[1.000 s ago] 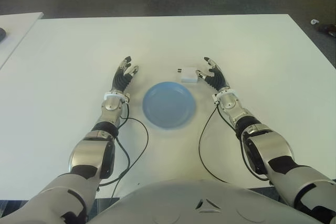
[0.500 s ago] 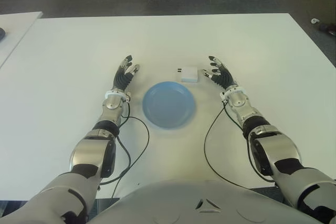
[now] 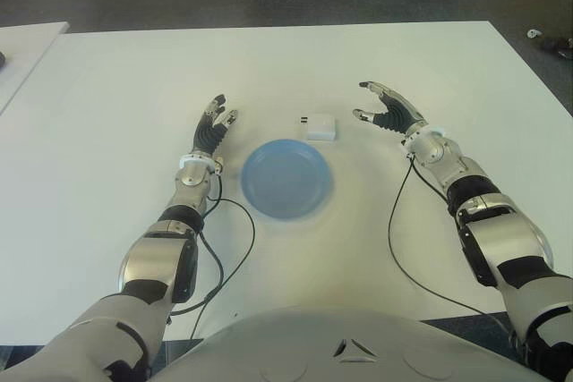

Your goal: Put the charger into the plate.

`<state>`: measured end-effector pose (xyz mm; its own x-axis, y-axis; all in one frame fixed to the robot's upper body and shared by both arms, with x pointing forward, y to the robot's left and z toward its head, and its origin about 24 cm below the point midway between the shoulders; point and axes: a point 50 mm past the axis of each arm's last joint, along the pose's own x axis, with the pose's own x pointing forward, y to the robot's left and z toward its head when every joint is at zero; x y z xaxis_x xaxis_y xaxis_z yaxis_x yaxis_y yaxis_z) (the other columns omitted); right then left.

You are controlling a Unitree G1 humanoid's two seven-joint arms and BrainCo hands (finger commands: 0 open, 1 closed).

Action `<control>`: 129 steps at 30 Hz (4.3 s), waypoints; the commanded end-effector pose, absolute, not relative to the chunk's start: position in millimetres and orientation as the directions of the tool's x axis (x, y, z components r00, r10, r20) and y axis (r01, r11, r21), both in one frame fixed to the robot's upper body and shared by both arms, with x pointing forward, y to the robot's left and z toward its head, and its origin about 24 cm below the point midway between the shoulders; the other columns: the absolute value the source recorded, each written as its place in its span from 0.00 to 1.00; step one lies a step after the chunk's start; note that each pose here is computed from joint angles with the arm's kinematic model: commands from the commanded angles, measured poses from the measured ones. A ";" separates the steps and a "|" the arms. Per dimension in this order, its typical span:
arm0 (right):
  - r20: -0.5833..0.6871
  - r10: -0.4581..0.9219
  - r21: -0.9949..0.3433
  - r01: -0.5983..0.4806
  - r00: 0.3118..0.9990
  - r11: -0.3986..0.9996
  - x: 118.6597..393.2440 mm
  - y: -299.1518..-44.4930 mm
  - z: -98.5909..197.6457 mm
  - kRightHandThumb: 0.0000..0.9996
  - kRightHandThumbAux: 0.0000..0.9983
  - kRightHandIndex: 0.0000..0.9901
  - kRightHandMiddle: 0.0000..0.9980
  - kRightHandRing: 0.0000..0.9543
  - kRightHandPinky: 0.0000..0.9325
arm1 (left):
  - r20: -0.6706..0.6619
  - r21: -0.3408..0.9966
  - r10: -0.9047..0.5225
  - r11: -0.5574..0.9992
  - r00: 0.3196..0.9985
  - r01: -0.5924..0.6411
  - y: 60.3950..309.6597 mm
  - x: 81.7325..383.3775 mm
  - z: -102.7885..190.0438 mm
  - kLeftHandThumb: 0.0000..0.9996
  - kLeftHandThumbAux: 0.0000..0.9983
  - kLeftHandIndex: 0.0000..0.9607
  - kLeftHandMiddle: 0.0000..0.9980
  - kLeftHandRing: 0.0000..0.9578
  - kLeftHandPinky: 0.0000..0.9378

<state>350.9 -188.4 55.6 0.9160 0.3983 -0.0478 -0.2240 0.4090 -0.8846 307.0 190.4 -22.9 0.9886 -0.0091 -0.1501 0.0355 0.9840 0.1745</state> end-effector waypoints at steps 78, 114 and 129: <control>-0.349 0.439 -0.930 -0.247 0.828 -0.273 344.0 -148.9 2.8 0.40 0.12 0.00 0.00 0.00 0.00 | -0.341 0.058 -0.087 0.992 0.936 0.114 168.3 290.1 -52.5 0.10 0.56 0.00 0.00 0.00 0.03; -0.455 0.383 -0.841 -0.246 0.804 -0.483 325.0 -183.0 -20.0 0.28 0.11 0.00 0.00 0.00 0.00 | -0.284 0.006 -0.087 0.996 0.955 0.093 167.8 286.7 -47.2 0.02 0.61 0.00 0.01 0.01 0.06; -0.439 0.382 -0.859 -0.255 0.814 -0.444 325.7 -180.9 -19.3 0.22 0.13 0.00 0.00 0.00 0.00 | -0.272 0.000 -0.097 0.995 0.957 0.101 167.2 288.2 -45.6 0.00 0.59 0.03 0.05 0.05 0.08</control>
